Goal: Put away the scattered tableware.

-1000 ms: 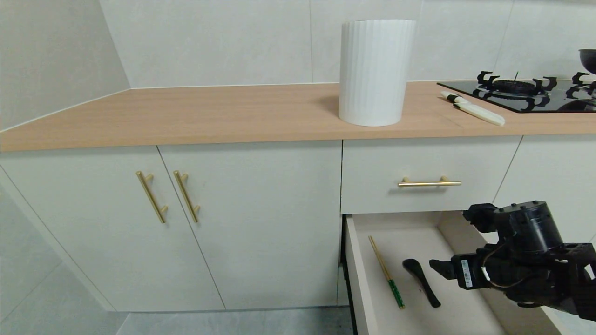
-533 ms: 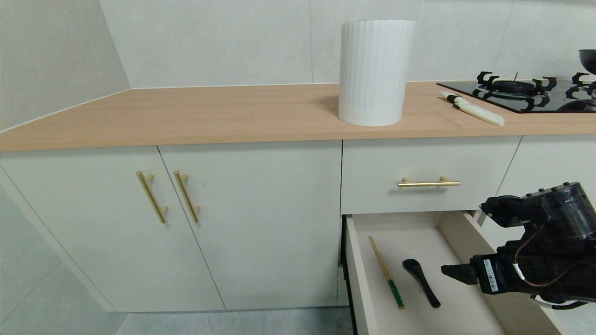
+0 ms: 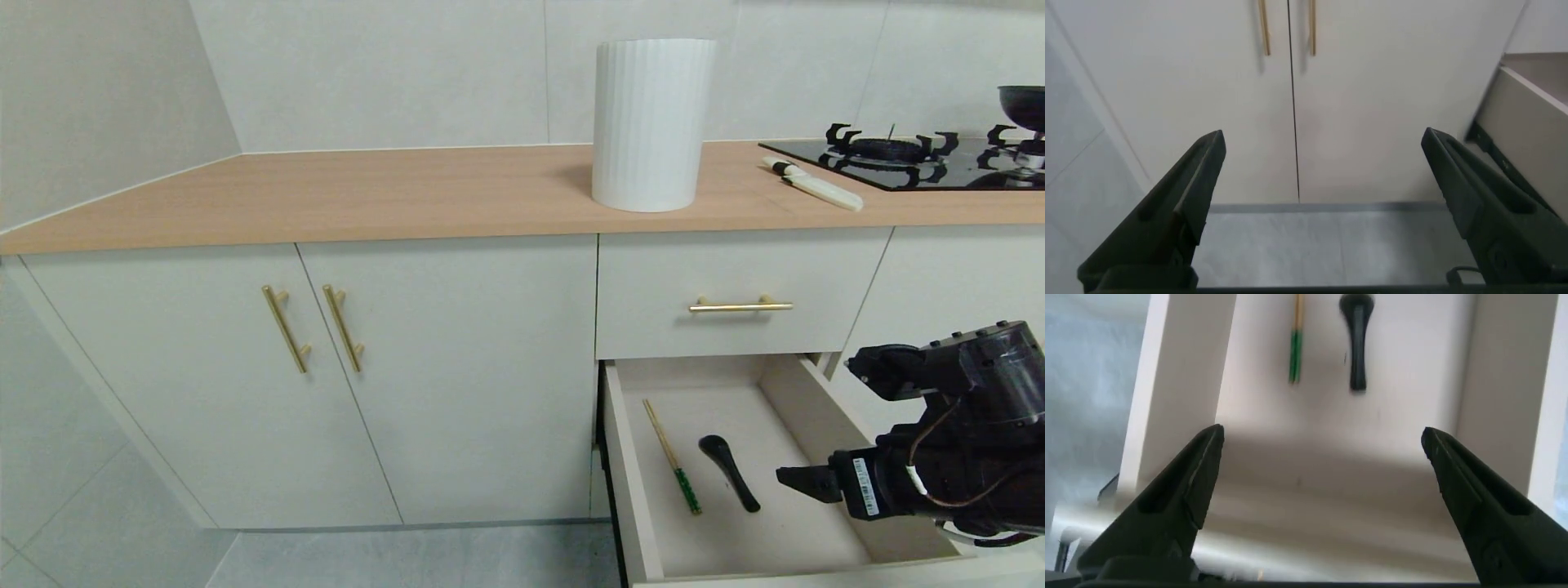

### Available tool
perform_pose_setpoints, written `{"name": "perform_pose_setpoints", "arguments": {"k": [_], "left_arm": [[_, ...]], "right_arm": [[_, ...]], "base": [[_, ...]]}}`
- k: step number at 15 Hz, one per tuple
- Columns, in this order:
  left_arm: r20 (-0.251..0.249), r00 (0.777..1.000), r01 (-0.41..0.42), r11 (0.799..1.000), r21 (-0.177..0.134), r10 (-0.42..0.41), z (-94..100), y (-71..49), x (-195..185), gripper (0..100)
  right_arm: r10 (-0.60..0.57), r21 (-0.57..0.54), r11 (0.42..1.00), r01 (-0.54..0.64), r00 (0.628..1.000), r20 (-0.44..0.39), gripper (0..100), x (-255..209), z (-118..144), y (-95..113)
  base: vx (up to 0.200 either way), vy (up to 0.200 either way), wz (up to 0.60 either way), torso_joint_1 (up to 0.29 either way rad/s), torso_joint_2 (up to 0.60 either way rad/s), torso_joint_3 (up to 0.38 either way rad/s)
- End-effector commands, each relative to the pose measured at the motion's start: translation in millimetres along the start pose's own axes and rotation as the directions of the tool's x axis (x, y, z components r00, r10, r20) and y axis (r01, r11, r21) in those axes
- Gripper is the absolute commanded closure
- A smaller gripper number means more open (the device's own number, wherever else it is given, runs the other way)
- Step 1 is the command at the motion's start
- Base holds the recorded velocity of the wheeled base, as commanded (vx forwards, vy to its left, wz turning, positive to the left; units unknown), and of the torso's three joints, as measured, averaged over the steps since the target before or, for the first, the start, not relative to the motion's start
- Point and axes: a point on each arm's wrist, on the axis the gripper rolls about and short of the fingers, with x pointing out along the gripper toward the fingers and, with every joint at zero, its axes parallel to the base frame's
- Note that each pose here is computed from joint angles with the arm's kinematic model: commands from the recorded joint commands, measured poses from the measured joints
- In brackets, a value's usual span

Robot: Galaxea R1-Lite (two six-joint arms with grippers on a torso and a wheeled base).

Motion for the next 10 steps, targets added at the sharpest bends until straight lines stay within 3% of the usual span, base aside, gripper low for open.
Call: {"name": "perform_pose_setpoints", "arguments": {"k": [1,5,10], "left_arm": [[-0.001,1.0,-0.002,1.0,0.0,0.002,-0.1,0.0,0,0],[-0.001,1.0,-0.002,1.0,0.0,0.002,-0.1,0.0,0,0],[-0.001,1.0,0.0,1.0,0.0,0.0,-0.1,0.0,0,0]], "right_arm": [[0.001,-0.004,1.0,-0.001,1.0,-0.006,0,0,-2,0],[0.011,-0.055,0.998,-0.013,0.999,-0.041,0,1,-11,4],[0.028,-0.13,0.991,-0.042,0.994,-0.106,0,8,-25,14]], "base": [[-0.2,0.0,0.0,-0.002,0.0,0.002],[-0.2,0.0,0.0,0.004,0.0,0.002],[0.0,0.0,0.0,0.0,0.0,0.0]]}}
